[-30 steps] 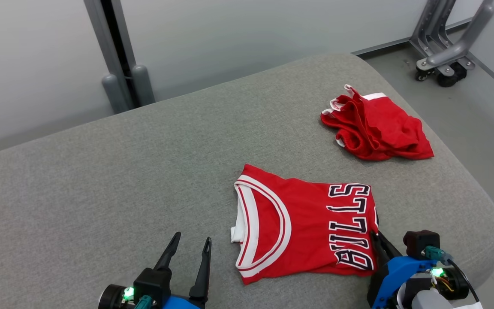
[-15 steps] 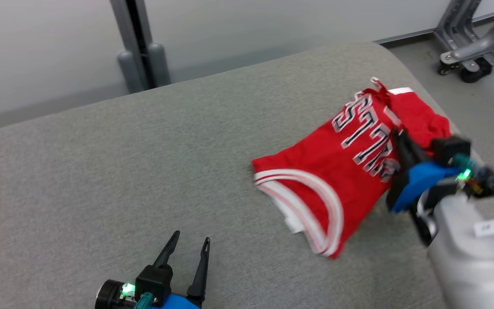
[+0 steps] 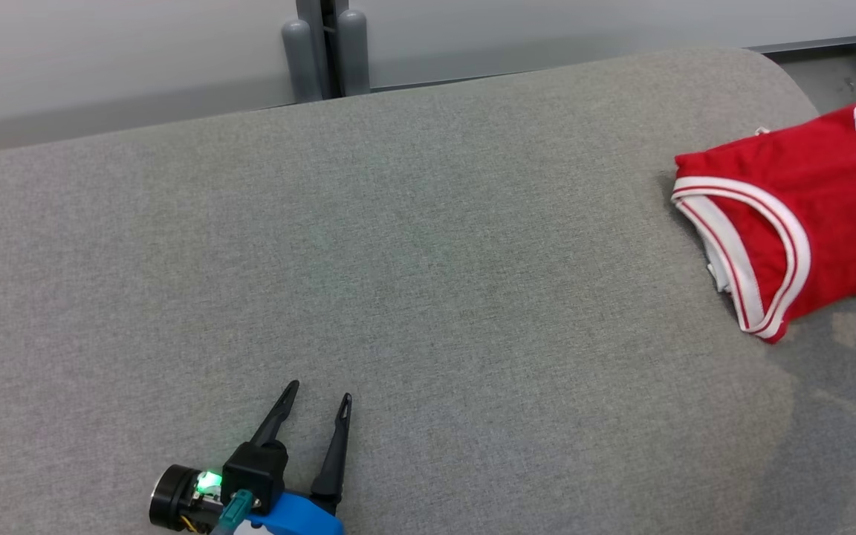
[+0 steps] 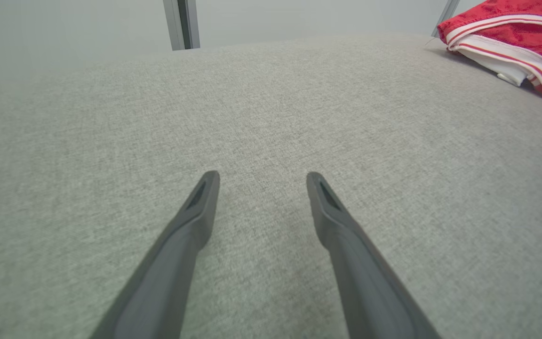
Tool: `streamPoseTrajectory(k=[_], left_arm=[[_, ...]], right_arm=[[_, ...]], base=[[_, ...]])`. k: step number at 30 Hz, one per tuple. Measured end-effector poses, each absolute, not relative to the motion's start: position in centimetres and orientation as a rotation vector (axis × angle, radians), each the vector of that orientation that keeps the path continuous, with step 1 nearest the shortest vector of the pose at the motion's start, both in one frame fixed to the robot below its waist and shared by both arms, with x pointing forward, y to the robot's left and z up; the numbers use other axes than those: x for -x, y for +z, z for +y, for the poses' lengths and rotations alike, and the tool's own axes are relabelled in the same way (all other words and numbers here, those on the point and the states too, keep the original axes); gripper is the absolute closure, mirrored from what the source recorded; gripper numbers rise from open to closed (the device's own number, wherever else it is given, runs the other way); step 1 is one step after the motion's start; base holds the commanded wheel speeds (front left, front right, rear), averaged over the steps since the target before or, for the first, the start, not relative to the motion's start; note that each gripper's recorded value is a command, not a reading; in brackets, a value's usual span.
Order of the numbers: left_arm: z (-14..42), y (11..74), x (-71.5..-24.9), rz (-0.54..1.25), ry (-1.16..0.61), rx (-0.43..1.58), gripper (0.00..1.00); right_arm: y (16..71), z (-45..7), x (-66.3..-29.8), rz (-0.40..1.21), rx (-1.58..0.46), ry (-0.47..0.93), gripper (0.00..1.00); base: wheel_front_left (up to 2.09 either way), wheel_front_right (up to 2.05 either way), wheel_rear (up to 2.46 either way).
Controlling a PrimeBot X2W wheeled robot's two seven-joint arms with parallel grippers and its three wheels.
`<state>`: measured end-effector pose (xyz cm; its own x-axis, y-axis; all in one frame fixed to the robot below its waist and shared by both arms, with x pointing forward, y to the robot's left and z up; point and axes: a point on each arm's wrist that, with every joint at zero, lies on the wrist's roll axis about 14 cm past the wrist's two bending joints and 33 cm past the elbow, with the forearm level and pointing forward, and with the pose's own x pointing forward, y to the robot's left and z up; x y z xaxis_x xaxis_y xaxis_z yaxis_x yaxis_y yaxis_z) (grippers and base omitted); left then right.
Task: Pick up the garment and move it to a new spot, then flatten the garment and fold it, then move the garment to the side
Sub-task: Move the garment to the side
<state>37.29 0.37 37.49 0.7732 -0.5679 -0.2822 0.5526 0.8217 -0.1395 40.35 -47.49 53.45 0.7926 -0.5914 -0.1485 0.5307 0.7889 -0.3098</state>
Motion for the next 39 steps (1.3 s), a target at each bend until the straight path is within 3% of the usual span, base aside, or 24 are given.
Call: streamPoseTrajectory(k=[8, 22, 31, 39], left_arm=[[0.3, 38.1, -38.1, 0.297, -0.605, 0.045, 0.00], [4.0, 40.0, -38.4, 0.247, -0.473, 0.024, 0.00], [10.3, 40.9, -37.5, 0.227, -0.246, 0.031, 0.00], [14.3, 41.8, -36.3, 0.201, -0.107, 0.041, 0.00]], right_arm=[[51.1, -44.0, -40.7, 0.201, 0.232, -0.588, 0.00], [48.1, -28.5, -43.8, 0.107, 0.091, -0.195, 0.00], [46.6, -19.6, -42.7, 0.096, -0.027, 0.030, 0.00], [45.6, -17.1, -40.8, 0.118, -0.071, 0.089, 0.00]], base=[[0.00, 0.00, 0.00], [0.00, 0.00, 0.00], [0.00, 0.00, 0.00], [0.00, 0.00, 0.00]])
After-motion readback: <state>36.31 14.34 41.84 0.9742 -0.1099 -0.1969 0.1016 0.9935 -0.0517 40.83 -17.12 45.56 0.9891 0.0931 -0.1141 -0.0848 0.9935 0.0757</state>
